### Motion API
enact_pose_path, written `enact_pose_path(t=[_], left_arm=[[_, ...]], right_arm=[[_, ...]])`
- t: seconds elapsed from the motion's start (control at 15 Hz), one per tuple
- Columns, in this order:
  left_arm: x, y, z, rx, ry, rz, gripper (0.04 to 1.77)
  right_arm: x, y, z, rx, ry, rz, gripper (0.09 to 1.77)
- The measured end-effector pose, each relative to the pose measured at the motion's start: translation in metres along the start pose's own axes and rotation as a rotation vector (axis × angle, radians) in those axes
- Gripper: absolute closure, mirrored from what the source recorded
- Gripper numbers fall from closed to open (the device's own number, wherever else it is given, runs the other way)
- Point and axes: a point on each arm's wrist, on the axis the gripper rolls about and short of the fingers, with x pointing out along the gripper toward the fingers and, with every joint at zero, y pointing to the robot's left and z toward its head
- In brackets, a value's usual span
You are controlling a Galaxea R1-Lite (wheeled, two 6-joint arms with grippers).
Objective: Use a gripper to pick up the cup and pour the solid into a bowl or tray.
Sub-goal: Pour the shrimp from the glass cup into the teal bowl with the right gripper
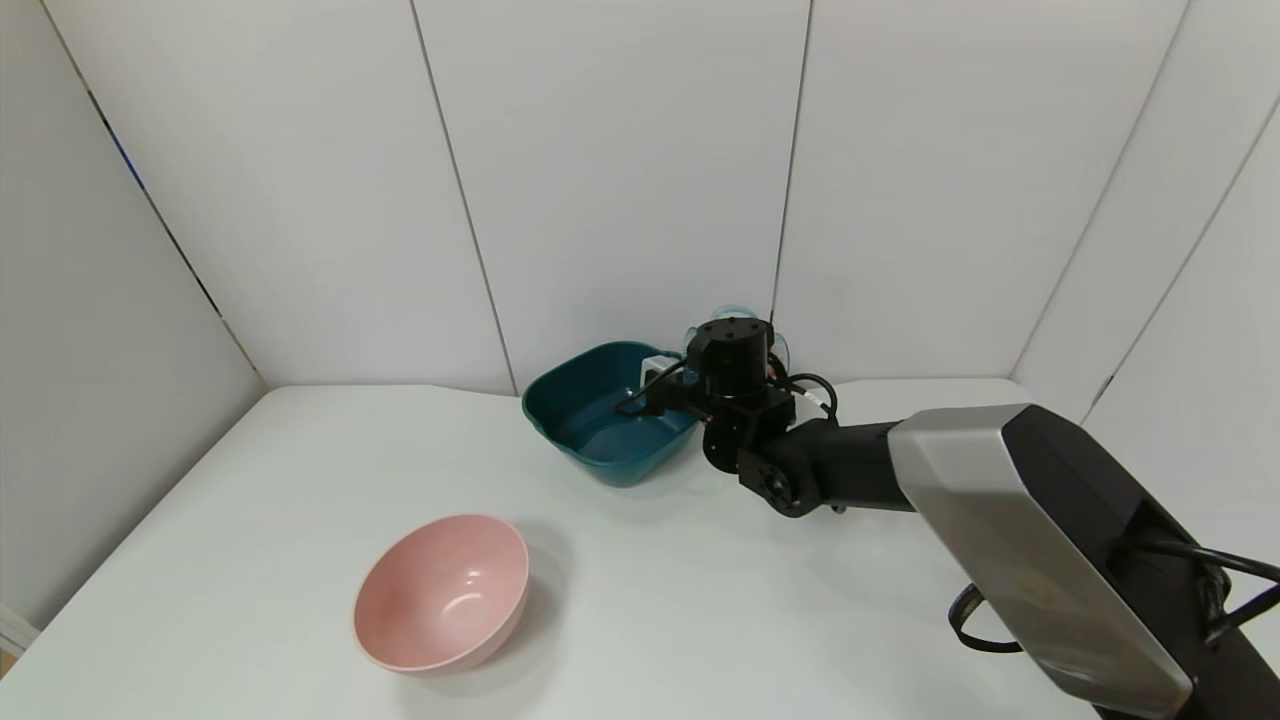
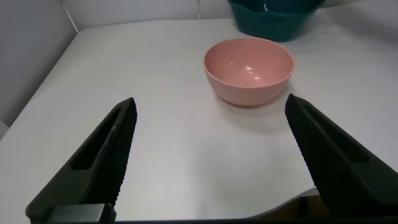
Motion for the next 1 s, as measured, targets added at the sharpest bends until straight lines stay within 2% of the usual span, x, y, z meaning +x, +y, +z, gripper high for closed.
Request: enact_pose_path(t=[0.47, 0.8, 1.0], left_arm=[[0.000, 0.000, 0.000, 0.000, 0.000, 0.000, 0.09], [0.000, 0.000, 0.000, 0.000, 0.000, 0.000, 0.09], [0.000, 0.000, 0.000, 0.000, 0.000, 0.000, 0.09]], right_arm=[[-0.007, 0.001, 0.007, -0.133, 0.051, -0.025, 0.52], [-0.010, -0.005, 0.013, -0.235, 0.066, -0.123, 0.52], [-0.011, -0.005, 0.015, -0.298, 0.069, -0.138, 0.52]])
